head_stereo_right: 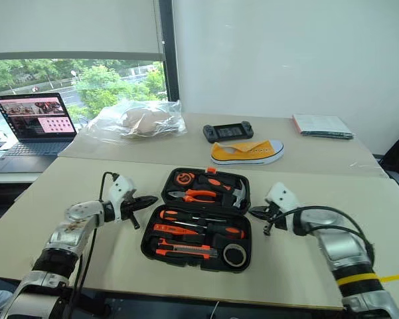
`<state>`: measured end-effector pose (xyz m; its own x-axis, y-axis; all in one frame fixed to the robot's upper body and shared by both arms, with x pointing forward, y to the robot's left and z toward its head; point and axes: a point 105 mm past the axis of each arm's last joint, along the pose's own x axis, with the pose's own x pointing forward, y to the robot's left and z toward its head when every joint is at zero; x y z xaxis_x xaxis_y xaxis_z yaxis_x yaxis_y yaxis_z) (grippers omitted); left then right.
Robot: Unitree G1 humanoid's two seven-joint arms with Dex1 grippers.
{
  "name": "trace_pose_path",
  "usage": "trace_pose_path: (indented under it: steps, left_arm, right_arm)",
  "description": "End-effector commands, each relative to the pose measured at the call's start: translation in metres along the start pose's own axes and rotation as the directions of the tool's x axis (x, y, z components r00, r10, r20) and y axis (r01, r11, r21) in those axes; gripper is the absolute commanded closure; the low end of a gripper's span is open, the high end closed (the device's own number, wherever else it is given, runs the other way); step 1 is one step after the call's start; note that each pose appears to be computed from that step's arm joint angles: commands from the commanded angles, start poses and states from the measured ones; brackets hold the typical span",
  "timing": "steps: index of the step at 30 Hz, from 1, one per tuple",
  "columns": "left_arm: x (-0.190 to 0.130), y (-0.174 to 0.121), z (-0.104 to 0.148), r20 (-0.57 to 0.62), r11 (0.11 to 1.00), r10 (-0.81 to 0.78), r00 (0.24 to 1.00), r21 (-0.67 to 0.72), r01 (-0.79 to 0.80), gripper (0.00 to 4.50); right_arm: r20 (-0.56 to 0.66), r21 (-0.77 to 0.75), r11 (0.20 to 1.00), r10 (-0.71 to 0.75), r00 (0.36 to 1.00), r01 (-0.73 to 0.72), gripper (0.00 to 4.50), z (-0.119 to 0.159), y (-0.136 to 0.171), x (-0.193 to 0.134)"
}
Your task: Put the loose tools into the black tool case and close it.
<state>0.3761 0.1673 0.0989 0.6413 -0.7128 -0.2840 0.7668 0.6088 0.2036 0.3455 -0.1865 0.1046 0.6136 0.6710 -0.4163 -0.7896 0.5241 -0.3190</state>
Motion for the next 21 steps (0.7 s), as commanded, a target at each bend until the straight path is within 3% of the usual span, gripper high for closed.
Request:
trace_pose_path:
  steps: [1, 8, 17, 21]
  left_arm:
    - [0.007, -0.009, 0.004, 0.010, 0.998, -0.054, 0.998, 0.013, 0.054, 4.40]
    - [-0.003, -0.031, 0.001, 0.028, 0.986, -0.166, 0.986, 0.008, 0.166, 4.40]
    - [-0.032, -0.018, -0.003, 0.056, 0.997, -0.030, 0.998, -0.073, 0.034, 4.40]
    - [-0.049, -0.008, -0.001, -0.013, 0.982, -0.010, 1.000, -0.189, 0.007, 3.37]
  right_arm:
    - [0.038, -0.043, 0.999, 0.026, 0.999, -0.024, 4.50, 0.013, 0.002, 0.003]
    - [0.046, -0.004, 0.994, 0.109, 0.993, -0.109, 4.50, 0.016, 0.025, -0.001]
    - [0.011, 0.090, 0.995, 0.041, 0.999, -0.042, 4.50, 0.000, 0.025, -0.022]
    - [0.014, 0.117, 0.990, 0.078, 0.997, -0.079, 3.43, 0.010, 0.022, -0.042]
